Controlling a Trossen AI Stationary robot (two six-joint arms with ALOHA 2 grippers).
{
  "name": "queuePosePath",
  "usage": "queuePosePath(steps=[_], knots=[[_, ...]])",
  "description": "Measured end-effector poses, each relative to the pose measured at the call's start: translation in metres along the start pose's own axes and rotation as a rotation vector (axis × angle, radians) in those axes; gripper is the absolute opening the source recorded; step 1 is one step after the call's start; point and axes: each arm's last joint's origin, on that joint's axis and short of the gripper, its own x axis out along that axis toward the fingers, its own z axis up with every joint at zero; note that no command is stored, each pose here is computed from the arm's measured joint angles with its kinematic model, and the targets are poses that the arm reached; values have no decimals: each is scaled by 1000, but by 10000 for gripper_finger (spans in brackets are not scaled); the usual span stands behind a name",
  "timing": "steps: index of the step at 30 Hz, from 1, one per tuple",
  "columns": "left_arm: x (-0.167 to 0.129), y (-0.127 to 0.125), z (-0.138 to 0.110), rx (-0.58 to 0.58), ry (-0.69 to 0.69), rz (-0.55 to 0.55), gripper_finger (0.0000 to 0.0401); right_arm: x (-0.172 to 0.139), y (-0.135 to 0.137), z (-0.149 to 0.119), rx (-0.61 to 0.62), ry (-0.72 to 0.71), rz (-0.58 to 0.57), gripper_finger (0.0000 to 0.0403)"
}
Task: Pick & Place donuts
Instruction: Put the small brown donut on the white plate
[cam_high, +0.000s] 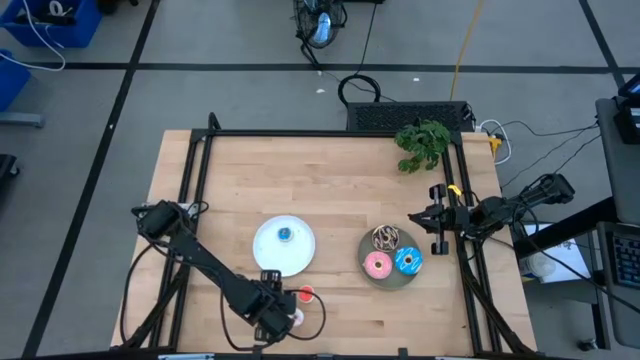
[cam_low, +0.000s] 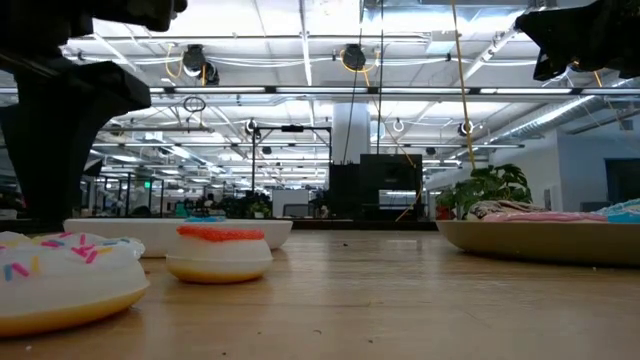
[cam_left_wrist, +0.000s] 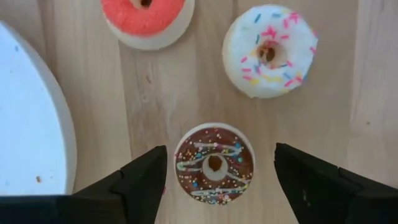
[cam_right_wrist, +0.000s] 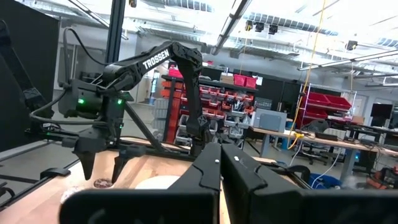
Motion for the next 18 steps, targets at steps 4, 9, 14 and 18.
queuePosePath(steps=[4, 9, 14, 18], knots=[[5, 2, -4, -22, 17, 14, 295, 0, 0, 0, 3, 0, 0, 0], [11, 5, -9, -46, 31, 20, 298, 0, 0, 0, 3, 0, 0, 0], [17, 8, -14, -57, 46, 27, 299, 0, 0, 0, 3, 0, 0, 0], [18, 8, -14, -57, 39, 22, 298, 0, 0, 0, 4, 0, 0, 0]])
